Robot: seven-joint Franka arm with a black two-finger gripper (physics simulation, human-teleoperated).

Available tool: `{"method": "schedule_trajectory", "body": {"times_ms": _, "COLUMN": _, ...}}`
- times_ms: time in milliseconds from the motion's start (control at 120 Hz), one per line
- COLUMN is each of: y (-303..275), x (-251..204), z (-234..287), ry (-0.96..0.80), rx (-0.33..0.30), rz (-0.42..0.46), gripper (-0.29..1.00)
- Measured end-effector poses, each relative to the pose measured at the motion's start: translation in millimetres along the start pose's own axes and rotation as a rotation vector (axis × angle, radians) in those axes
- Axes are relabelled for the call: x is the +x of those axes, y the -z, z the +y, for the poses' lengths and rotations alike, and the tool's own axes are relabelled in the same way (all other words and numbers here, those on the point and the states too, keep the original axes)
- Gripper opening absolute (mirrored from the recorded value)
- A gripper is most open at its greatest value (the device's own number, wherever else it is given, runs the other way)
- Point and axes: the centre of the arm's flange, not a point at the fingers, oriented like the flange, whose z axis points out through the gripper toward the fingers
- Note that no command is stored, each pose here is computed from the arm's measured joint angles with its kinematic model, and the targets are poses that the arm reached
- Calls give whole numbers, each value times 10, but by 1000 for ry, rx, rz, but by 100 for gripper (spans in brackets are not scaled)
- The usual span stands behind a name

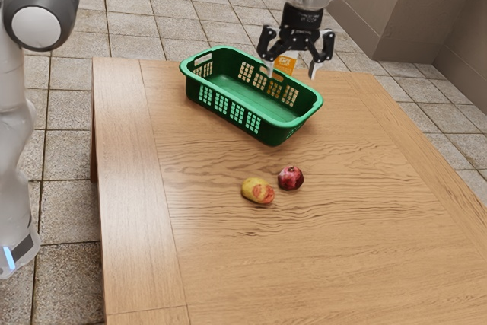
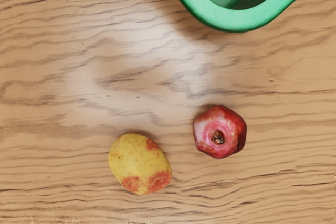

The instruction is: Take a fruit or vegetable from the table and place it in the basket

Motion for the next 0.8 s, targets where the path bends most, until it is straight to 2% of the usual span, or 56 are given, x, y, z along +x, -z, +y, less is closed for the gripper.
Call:
{"method": "schedule_trajectory", "body": {"times_ms": 167, "y": 27, "x": -56, "z": -24, "ry": 236, "rx": 1, "rz": 0, "gripper": 70}}
{"method": "schedule_trajectory", "body": {"times_ms": 250, "y": 339, "x": -220, "z": -216, "ry": 266, "rx": -49, "rz": -24, "gripper": 70}}
{"method": "schedule_trajectory", "body": {"times_ms": 300, "y": 401, "x": -328, "z": -278, "ry": 263, "rx": -54, "rz": -50, "gripper": 70}}
{"method": "schedule_trajectory", "body": {"times_ms": 400, "y": 273, "x": -561, "z": -271, "ry": 223, "rx": -14, "rz": -110, "gripper": 70}}
{"method": "schedule_trajectory", "body": {"times_ms": 550, "y": -264, "x": -816, "z": 26, "ry": 143, "rx": 87, "rz": -172, "gripper": 70}}
{"method": "schedule_trajectory", "body": {"times_ms": 725, "y": -557, "x": -189, "z": 71, "ry": 163, "rx": 128, "rz": -225, "gripper": 70}}
{"method": "schedule_trajectory", "body": {"times_ms": 800, "y": -777, "x": -141, "z": 57, "ry": 140, "rx": 165, "rz": -246, "gripper": 70}}
